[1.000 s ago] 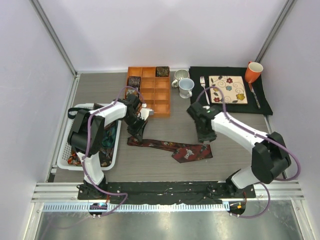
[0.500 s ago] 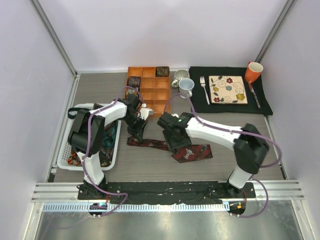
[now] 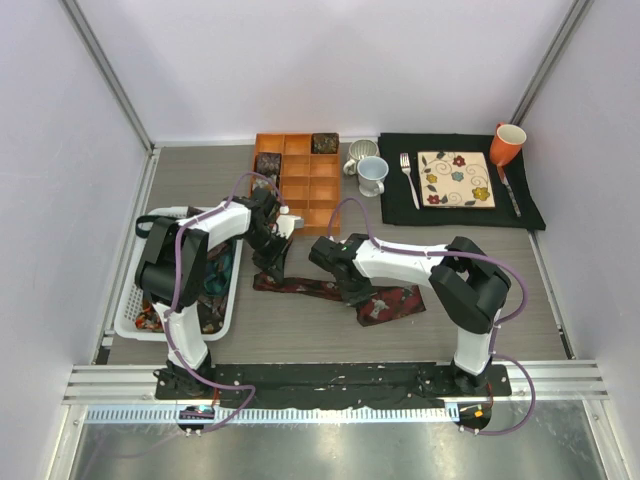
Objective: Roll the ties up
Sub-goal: Flatten out the tie at the center of the board.
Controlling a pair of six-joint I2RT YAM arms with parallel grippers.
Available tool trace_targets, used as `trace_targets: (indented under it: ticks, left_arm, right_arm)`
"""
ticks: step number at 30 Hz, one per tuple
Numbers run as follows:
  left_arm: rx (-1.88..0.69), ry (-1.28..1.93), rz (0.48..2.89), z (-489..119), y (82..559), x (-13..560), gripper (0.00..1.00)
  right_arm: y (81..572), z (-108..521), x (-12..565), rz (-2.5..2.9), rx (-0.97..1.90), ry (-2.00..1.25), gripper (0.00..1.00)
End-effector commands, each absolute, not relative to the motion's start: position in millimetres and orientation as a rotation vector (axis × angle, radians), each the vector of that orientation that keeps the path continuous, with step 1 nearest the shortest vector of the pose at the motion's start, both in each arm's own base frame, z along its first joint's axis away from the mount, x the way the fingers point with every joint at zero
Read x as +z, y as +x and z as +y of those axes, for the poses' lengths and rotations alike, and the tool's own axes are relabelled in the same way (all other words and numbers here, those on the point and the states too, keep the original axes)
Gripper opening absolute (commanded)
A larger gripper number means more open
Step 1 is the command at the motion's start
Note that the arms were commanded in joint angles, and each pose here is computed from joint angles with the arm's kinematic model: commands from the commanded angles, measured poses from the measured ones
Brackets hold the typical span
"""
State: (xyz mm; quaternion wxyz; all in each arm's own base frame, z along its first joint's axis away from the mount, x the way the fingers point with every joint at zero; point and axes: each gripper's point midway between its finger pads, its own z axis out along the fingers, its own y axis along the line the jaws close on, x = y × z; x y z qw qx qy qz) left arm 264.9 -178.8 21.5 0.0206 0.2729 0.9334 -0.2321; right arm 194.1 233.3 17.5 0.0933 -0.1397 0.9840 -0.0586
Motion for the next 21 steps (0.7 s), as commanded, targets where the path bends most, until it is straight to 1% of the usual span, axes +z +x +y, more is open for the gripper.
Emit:
trace_targets:
  ticks: [1, 5, 6, 8, 9, 10, 11, 14, 17, 18, 21]
  left_arm:
    - [-0.574, 0.835, 2.927, -154, 278, 4, 0.00]
    - [-0.573, 0.828, 2.925, -150, 277, 7, 0.00]
    - [-0.570, 0.826, 2.924, -150, 277, 7, 0.00]
    - [-0.580, 0.819, 2.925, -151, 276, 8, 0.00]
    - [-0.585, 0.815, 2.922, -152, 276, 8, 0.00]
    - [-0.590, 0.813, 2.922, -152, 276, 8, 0.00]
    - [-0.602, 0.809, 2.925, -154, 275, 8, 0.00]
    - [-0.620, 0.796, 2.917, -157, 277, 11, 0.00]
    - [-0.622, 0.796, 2.910, -157, 278, 13, 0.00]
    - [-0.624, 0.794, 2.912, -157, 277, 14, 0.00]
    - [-0.627, 0.796, 2.911, -158, 277, 13, 0.00]
  right_arm:
    - [208, 186, 50, 2.806, -0.432, -0.337, 0.01]
    - [233, 135, 114, 2.684, -0.561, -0.181, 0.01]
    - [234, 115, 132, 2.667, -0.590, -0.141, 0.01]
    - [246, 66, 144, 2.648, -0.687, 0.020, 0.01]
    - [244, 46, 145, 2.649, -0.729, 0.020, 0.04]
    - [248, 16, 145, 2.649, -0.782, 0.162, 0.19]
    - [244, 13, 139, 2.702, -0.738, 0.201, 0.23]
    - [251, 13, 141, 2.685, -0.702, 0.238, 0.47]
    - [265, 44, 145, 2.675, -0.467, 0.257, 0.49]
    - [265, 64, 144, 2.696, -0.336, 0.239, 0.49]
    - [275, 113, 141, 2.683, -0.077, 0.172, 0.49]
